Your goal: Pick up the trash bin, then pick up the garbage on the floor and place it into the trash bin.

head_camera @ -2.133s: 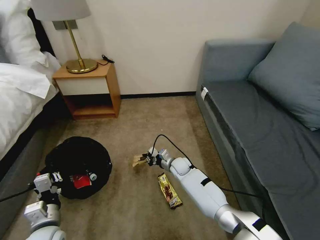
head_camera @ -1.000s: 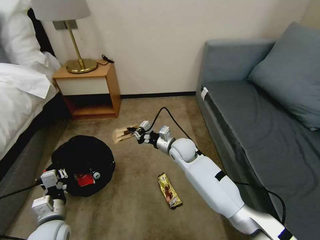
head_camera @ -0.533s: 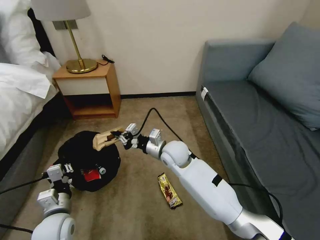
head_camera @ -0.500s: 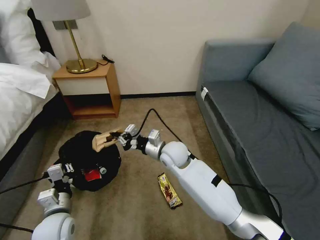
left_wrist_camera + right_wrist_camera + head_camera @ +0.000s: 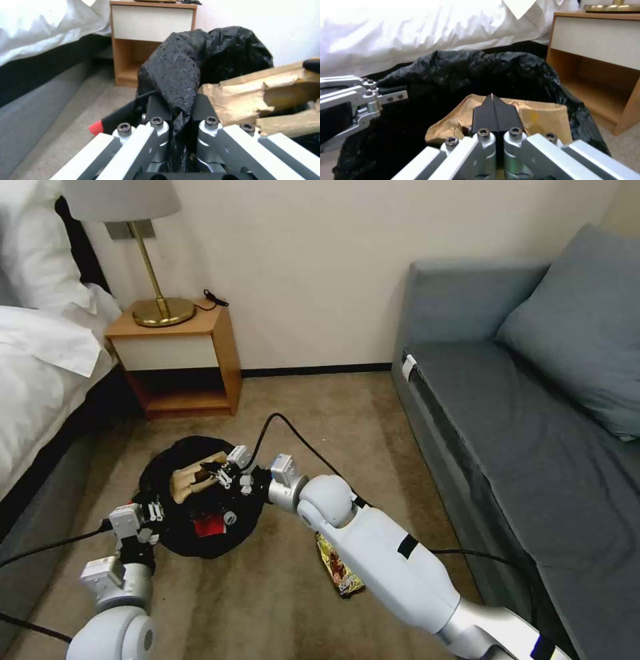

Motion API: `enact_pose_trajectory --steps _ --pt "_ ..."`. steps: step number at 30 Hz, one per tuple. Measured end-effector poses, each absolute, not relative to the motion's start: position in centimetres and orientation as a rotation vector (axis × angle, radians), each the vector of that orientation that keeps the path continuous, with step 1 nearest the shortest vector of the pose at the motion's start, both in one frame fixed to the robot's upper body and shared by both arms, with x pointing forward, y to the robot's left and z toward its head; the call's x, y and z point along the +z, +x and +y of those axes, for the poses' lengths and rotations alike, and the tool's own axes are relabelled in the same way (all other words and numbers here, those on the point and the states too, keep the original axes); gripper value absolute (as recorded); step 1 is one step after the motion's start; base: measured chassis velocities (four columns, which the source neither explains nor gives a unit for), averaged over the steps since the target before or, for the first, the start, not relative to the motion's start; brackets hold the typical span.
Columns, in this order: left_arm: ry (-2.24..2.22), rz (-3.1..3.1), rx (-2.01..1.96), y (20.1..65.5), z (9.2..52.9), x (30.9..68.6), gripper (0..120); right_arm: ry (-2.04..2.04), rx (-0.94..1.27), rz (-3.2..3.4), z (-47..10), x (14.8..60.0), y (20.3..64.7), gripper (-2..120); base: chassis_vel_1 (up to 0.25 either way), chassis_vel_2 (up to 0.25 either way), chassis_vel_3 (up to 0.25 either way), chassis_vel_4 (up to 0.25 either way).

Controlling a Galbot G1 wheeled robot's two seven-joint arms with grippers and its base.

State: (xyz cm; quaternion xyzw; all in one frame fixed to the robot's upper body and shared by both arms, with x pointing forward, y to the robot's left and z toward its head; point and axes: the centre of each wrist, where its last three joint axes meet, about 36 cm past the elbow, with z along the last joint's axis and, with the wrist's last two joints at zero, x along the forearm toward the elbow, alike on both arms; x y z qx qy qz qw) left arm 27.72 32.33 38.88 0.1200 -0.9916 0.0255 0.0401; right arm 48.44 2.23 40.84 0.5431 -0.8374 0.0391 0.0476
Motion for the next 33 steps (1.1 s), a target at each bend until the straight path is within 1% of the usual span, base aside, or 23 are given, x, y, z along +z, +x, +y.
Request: enact_pose_trajectory --steps 2,5,6,9,10,11,12,14,15,16,19,20,21,24,25,26,27,29,33 --pt "0.369 -3.039 0.077 27.7 32.3 38.9 7 1.651 0.118 -2.556 2.3 40.7 48.3 1 0.000 0.000 0.000 0.000" --pt "0.373 -3.041 0.074 27.7 32.3 38.8 7 1.643 0.111 -2.564 2.1 40.6 48.0 15 0.000 0.000 0.000 0.000" --pt "0.373 -3.041 0.074 27.7 32.3 38.8 7 1.643 0.111 -2.564 2.1 40.6 48.0 15 0.000 0.000 0.000 0.000" --pt "0.377 -3.040 0.075 27.8 32.3 38.6 7 1.648 0.091 -2.570 1.8 40.9 47.8 28 0.000 0.000 0.000 0.000" --pt "0.377 -3.040 0.075 27.8 32.3 38.6 7 1.648 0.091 -2.570 1.8 40.9 47.8 28 0.000 0.000 0.000 0.000" --pt "0.378 -3.040 0.075 27.8 32.4 38.6 7 1.650 0.088 -2.573 1.7 40.9 47.7 31 0.000 0.000 0.000 0.000" --pt "0.380 -3.040 0.075 27.8 32.4 38.6 7 1.649 0.087 -2.578 1.6 41.0 47.8 38 0.000 0.000 0.000 0.000" --pt "0.386 -3.041 0.072 27.9 32.5 38.6 7 1.633 0.096 -2.593 0.8 41.0 48.0 47 0.000 0.000 0.000 0.000" --pt "0.390 -3.042 0.068 27.9 32.6 38.6 7 1.621 0.109 -2.599 0.2 40.9 48.2 50 0.000 0.000 0.000 0.000" --pt "0.390 -3.042 0.068 27.9 32.6 38.6 7 1.621 0.109 -2.599 0.2 40.9 48.2 50 0.000 0.000 0.000 0.000" --pt "0.405 -3.047 0.050 27.8 33.2 38.7 7 1.564 0.174 -2.588 -2.7 40.2 48.5 63 0.000 0.000 0.000 0.000" --pt "0.405 -3.047 0.050 27.8 33.2 38.7 7 1.564 0.174 -2.588 -2.7 40.2 48.5 63 0.000 0.000 0.000 0.000" --pt "0.413 -3.049 0.047 27.7 33.4 38.7 7 1.523 0.213 -2.560 -4.6 39.6 48.4 70 0.000 0.000 0.000 0.000" --pt "0.427 -3.046 0.039 27.5 33.9 38.7 7 1.444 0.289 -2.483 -8.2 38.3 47.5 83 0.000 0.000 0.000 0.000" --pt "0.427 -3.046 0.039 27.5 33.9 38.7 7 1.444 0.289 -2.483 -8.2 38.3 47.5 83 0.000 0.000 0.000 0.000" --pt "0.429 -3.046 0.037 27.4 33.9 38.7 7 1.429 0.301 -2.460 -8.8 38.1 47.1 86 0.000 0.000 0.000 0.000" --pt "0.437 -3.046 0.032 27.5 34.1 38.8 7 1.408 0.314 -2.425 -9.6 37.6 46.4 93 0.000 0.000 0.000 0.000" --pt "0.449 -3.043 0.024 27.6 34.4 38.7 7 1.359 0.325 -2.379 -10.6 36.6 45.1 99 0.000 0.000 0.000 0.000" --pt "0.454 -3.040 0.020 27.7 34.6 38.6 7 1.261 0.343 -2.329 -11.4 35.1 43.8 100 0.000 0.000 0.000 0.000"
